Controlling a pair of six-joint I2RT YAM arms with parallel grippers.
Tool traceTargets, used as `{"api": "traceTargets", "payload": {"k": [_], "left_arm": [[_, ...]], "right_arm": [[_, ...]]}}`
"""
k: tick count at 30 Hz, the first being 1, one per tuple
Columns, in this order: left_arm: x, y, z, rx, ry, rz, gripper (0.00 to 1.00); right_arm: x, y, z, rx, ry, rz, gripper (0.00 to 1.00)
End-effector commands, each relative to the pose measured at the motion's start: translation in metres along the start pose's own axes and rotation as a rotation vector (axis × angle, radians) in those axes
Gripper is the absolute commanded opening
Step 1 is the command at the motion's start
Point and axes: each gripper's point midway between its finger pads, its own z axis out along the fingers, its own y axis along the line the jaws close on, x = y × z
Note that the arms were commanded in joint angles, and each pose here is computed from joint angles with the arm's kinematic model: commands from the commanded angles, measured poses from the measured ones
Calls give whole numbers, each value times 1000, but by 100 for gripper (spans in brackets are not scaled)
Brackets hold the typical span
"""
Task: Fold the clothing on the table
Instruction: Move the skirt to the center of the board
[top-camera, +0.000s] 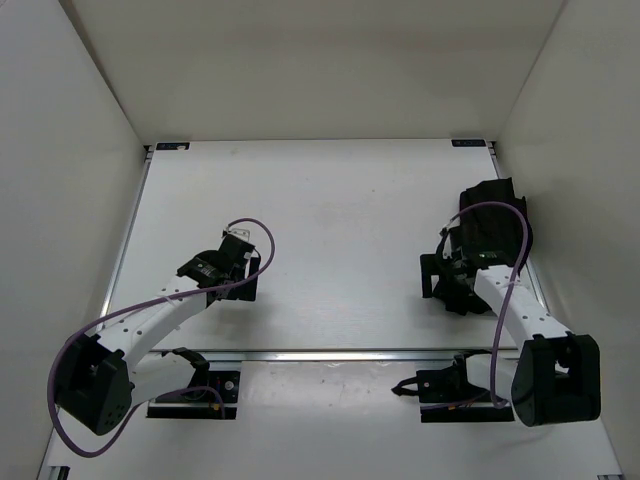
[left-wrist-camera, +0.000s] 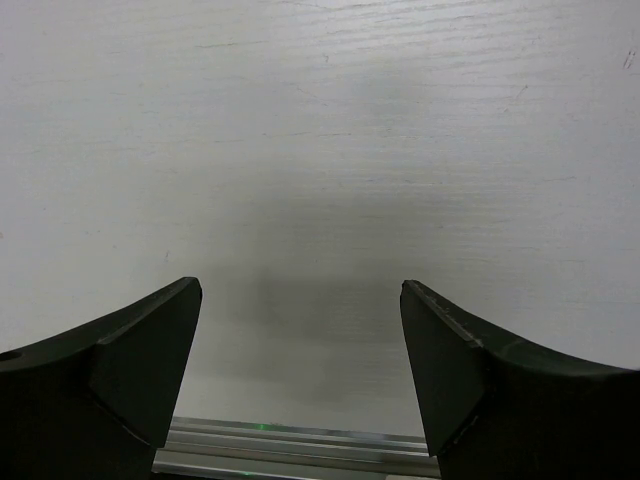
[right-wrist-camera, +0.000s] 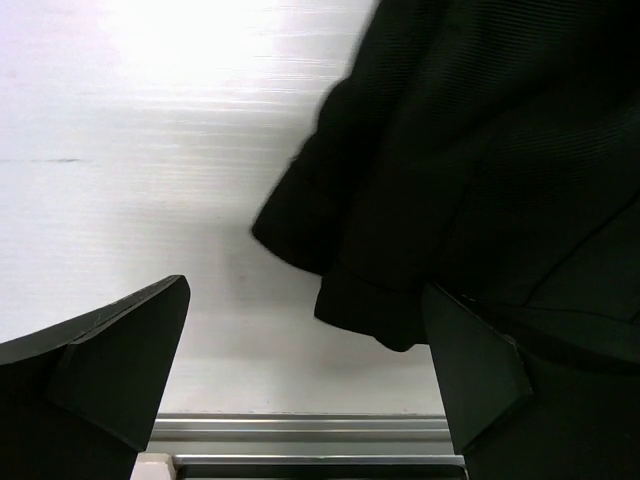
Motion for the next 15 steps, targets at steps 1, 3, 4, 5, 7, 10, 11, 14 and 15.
{"api": "traceTargets", "payload": {"k": [1,3,4,5,7,10,11,14,15], "left_arm": [[-5,0,-1,5,-22,-15,92],[-5,0,-1,5,-22,-14,90],[-4,2,0,1,-17,-19,90],[-4,-1,-2,13,-17,-12,89],[-5,-1,-1,9,-23,-15,67],[-8,7,-1,-13,-27,-44,10],[-7,7,-1,-10,-25,-45,9],[-7,3,-2,11,-34,-31,35],[-9,1,-3,20,-41,-25,56]], "right_arm": [[-13,11,-7,-29,-47,-37,99],[-13,11,-8,-47,-66,-44,99],[-19,8,-13,-45,-90,-37,99],[-23,8,-16,-62,-114,-20,99],[-28,1,-24,-74,-154,17,92],[-43,-21,-40,70,-210,30,2],[-44,-22,-42,97,-209,22,5],[-54,-53,-57,277,-225,59,40],[-56,-56,-57,283,-223,75,57]]}}
